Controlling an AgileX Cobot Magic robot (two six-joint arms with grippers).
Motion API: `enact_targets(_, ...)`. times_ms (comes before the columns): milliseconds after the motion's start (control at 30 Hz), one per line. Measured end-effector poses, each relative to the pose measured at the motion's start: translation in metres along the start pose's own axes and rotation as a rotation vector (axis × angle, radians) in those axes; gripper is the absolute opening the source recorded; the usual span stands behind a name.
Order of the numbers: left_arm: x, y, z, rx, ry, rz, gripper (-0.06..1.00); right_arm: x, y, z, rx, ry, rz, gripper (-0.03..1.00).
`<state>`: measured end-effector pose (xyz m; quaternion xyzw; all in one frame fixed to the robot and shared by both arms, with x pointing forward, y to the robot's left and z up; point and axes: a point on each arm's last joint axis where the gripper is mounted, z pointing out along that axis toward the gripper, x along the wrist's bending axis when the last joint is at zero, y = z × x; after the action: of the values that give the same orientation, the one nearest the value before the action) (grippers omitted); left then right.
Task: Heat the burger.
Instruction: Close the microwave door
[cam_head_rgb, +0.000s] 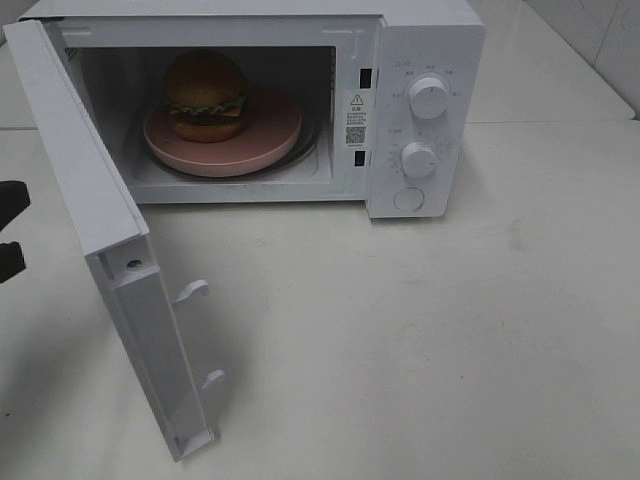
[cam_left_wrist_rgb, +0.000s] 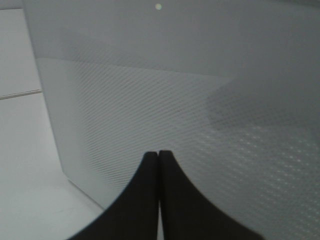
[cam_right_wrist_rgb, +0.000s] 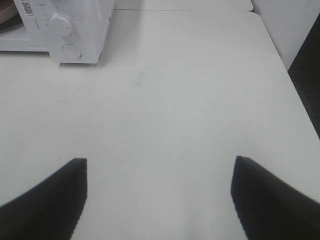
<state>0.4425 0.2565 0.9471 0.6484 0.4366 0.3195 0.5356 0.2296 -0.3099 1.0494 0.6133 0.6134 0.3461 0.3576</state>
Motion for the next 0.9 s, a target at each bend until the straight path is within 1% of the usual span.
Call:
enact_targets(33,-0.006,-0.002,0.004,0.008,-0.023,0.022,0.0,0.0,0.0,0.0,0.0,0.0,0.0,0.77)
enact_targets(133,-0.01,-0.002,0.007,0.011,-0.032,0.032,0.0,0.0,0.0,0.0,0.0,0.0,0.0,0.77)
enact_targets(167,-0.016,-0.004,0.011,0.017,-0.043,0.055,0.0,0.0,0.0,0.0,0.0,0.0,0.0,0.77)
enact_targets(233,-0.017,-0.005,0.012,0.021,-0.034,0.055,0.0,0.0,0.0,0.0,0.0,0.0,0.0,0.77)
enact_targets(300,-0.024,-0.01,0.018,0.038,-0.016,0.027,0.0,0.0,0.0,0.0,0.0,0.0,0.0,0.77)
enact_targets(400,-0.026,-0.01,0.019,0.038,-0.014,0.022,0.0,0.0,0.0,0.0,0.0,0.0,0.0,0.77)
enact_targets(433,-0.031,-0.01,0.024,0.041,-0.02,0.015,0.0,0.0,0.0,0.0,0.0,0.0,0.0,0.77)
enact_targets(500,-0.032,-0.01,0.026,0.041,-0.021,0.015,0.0,0.0,0.0,0.0,0.0,0.0,0.0,0.77)
enact_targets(567,-0.042,-0.01,0.034,0.041,-0.037,0.033,0.0,0.0,0.0,0.0,0.0,0.0,0.0,0.77)
enact_targets(700,-0.05,-0.009,0.04,0.035,-0.037,0.032,0.0,0.0,0.0,0.0,0.0,0.0,0.0,0.77)
enact_targets(767,-0.052,-0.009,0.042,0.034,-0.033,0.028,0.0,0.0,0.0,0.0,0.0,0.0,0.0,0.77)
enact_targets(833,-0.061,-0.009,0.051,0.036,-0.013,0.019,0.0,0.0,0.0,0.0,0.0,0.0,0.0,0.77)
enact_targets(900,-0.064,-0.009,0.054,0.033,-0.01,0.016,0.0,0.0,0.0,0.0,0.0,0.0,0.0,0.77)
